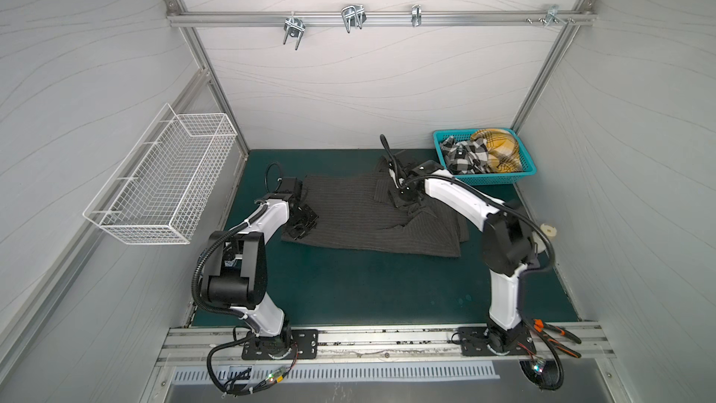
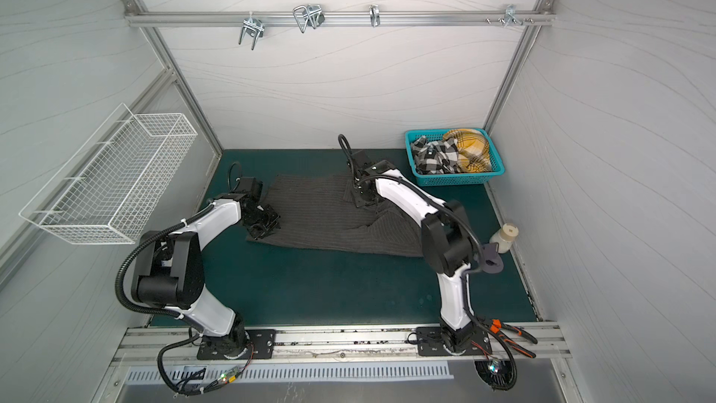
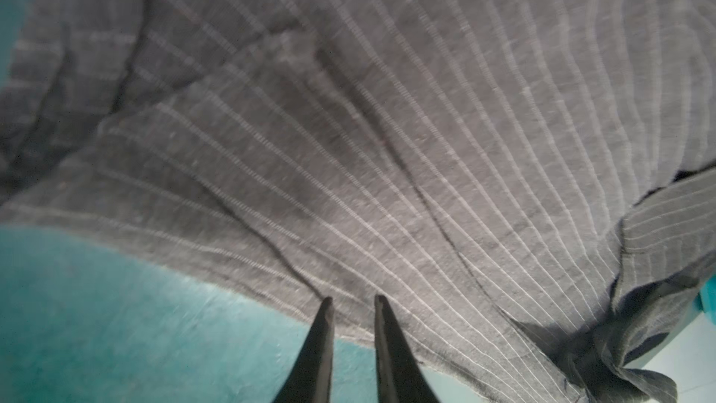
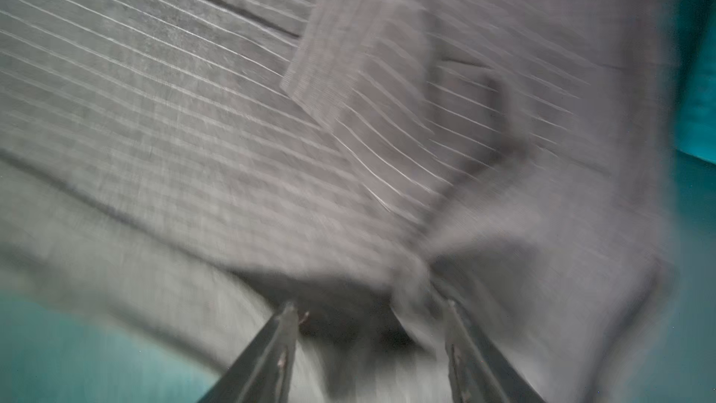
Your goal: Fold and stack the long sleeve shirts
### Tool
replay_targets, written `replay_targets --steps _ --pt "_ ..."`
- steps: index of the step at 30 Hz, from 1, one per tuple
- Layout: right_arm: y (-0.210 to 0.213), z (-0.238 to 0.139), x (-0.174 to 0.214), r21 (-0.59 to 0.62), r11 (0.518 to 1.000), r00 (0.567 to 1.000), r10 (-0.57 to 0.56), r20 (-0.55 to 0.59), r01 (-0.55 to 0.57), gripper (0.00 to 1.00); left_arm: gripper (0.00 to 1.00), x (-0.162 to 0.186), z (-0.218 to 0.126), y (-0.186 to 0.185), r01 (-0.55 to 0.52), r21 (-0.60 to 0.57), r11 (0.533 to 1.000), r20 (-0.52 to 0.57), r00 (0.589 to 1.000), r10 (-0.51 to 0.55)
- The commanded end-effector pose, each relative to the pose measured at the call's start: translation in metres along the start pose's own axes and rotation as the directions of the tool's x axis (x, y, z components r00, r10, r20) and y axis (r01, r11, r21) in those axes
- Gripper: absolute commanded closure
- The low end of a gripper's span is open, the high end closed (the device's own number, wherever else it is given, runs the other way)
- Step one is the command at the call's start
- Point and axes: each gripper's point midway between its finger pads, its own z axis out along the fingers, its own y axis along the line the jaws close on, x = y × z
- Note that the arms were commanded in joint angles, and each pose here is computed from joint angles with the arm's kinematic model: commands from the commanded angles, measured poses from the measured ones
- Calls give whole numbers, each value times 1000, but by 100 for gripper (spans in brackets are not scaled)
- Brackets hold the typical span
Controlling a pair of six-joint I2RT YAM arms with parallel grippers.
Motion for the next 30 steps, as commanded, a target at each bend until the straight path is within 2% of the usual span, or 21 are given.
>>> replay_targets --steps 1,6,10,11,12,14,15,18,23,25,30 --pt "-10 28 -15 6 1000 1000 6 -18 -6 40 86 -17 0 -9 -27 8 1000 29 999 26" --pt "-31 57 -22 18 996 993 92 -67 -91 40 95 -14 17 19 30 -77 997 -12 999 -31" --pt "-36 66 -25 -34 991 989 129 -67 -132 43 94 -6 24 31 37 -101 994 -15 999 -39" --pt "-37 68 -26 -37 991 989 129 -68 -132 49 93 -6 24 32 38 -100 994 -14 999 -39" --pt "-36 70 -25 -53 989 988 132 -75 -136 62 92 -6 22 29 31 -98 995 -12 999 -33" --pt "-36 72 -25 -89 985 987 140 -79 -147 80 84 -10 12 20 -4 -92 996 9 1000 5" --pt "-34 71 -27 -118 982 987 141 -74 -149 88 77 -13 3 12 -30 -83 996 33 999 33" --pt "-36 56 -32 -146 977 987 151 -48 -156 100 60 -19 -23 -23 -101 -21 995 94 990 102" --pt "-31 20 -44 -253 947 978 207 9 -198 100 38 0 -46 -116 -223 193 955 124 971 202" --pt "-33 17 -44 -268 938 973 229 2 -220 100 37 11 -37 -152 -220 295 930 78 975 206" --pt "-31 11 -41 -325 908 961 277 -12 -266 100 36 32 -3 -215 -216 402 890 -1 972 236"
